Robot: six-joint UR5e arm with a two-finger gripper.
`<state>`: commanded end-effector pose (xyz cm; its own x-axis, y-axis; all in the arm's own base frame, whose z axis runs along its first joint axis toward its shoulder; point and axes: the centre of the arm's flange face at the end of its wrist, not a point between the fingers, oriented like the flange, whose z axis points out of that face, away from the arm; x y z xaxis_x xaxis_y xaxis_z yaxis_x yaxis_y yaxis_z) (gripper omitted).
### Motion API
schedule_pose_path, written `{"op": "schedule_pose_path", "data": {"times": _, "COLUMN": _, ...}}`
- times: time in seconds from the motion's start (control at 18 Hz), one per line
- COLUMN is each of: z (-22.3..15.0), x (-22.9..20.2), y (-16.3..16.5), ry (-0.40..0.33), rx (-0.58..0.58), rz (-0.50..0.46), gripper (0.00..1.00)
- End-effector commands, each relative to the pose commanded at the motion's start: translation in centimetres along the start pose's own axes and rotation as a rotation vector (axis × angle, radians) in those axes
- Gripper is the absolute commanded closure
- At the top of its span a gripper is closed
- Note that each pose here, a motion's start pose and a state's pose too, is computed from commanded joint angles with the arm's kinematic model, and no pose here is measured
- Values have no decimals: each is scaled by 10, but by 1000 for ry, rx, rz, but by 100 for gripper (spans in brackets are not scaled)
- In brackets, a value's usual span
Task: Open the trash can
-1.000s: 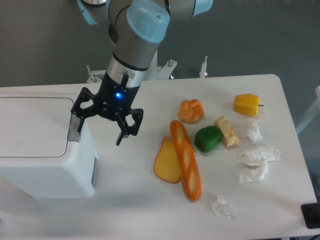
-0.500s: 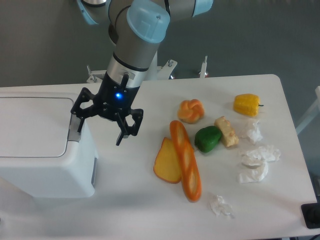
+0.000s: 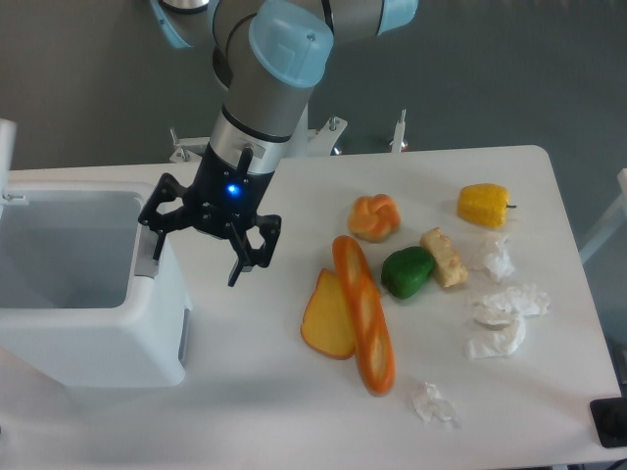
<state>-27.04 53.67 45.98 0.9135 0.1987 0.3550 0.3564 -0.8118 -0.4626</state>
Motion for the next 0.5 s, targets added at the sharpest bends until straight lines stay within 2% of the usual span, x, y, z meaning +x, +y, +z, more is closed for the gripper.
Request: {"op": "schedule_pose_path", "data": {"times": 0.5, "z": -4, "x": 2, "y": -3, "ry": -3, "rx": 7, "rz": 3, "gripper": 0}}
